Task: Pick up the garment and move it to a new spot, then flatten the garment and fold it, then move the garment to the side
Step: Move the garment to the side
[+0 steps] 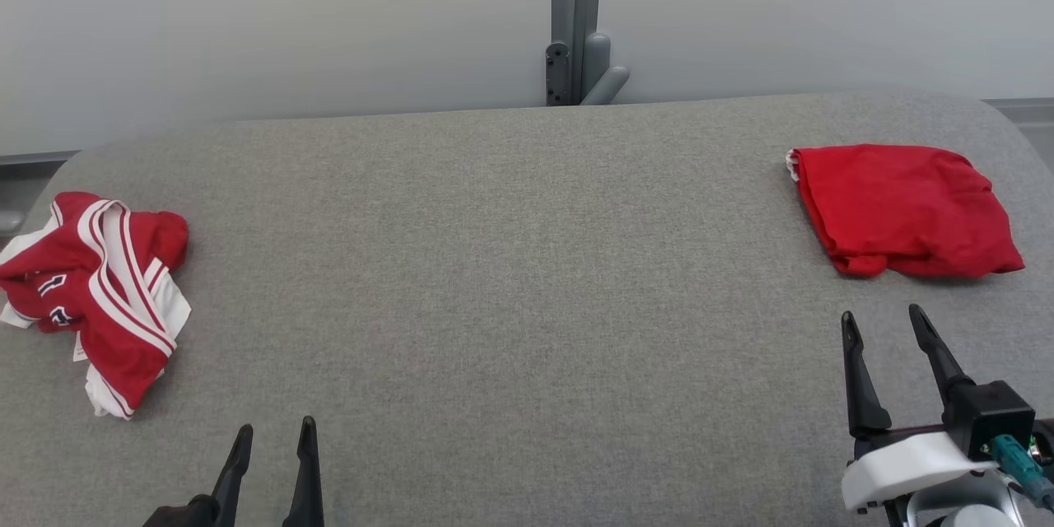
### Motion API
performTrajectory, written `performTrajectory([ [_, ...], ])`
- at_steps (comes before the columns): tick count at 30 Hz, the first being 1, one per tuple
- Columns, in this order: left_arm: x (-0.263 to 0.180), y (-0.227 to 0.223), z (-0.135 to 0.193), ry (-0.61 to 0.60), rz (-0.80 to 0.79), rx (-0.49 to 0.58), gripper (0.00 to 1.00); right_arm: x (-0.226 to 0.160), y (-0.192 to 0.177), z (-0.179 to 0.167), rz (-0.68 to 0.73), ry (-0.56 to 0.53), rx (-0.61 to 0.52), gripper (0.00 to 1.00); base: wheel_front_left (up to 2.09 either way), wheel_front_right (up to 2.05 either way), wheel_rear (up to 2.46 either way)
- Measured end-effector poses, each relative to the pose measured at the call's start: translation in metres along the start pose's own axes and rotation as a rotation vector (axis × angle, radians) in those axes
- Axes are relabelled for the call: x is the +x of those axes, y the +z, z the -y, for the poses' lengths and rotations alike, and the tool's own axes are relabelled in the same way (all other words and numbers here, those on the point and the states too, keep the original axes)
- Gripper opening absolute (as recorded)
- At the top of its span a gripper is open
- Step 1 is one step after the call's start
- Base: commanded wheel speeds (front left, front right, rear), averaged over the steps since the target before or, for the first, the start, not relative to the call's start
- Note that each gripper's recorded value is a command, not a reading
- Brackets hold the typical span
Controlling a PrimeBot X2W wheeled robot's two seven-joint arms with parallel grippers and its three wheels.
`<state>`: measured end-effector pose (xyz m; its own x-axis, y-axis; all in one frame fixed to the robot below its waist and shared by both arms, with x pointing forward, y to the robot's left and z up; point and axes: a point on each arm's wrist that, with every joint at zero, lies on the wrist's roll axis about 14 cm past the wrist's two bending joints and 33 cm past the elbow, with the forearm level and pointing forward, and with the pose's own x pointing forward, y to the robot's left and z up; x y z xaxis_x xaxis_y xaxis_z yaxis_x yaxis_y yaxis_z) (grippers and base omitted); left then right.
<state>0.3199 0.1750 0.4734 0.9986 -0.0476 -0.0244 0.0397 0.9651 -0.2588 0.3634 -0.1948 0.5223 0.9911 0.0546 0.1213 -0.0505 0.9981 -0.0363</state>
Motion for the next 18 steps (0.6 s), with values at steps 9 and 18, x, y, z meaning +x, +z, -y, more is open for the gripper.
performTrajectory([
  [9,0.002,-0.018,-0.004,-0.003,-0.056,-0.009,1.00,-0.020,-0.003,0.008,-0.015,-0.046,-0.015,1.00,0.00,0.00,0.00],
  [18,0.006,-0.020,-0.002,-0.010,-0.059,-0.007,1.00,-0.022,-0.006,0.007,-0.022,-0.048,0.007,1.00,0.00,0.00,0.00],
])
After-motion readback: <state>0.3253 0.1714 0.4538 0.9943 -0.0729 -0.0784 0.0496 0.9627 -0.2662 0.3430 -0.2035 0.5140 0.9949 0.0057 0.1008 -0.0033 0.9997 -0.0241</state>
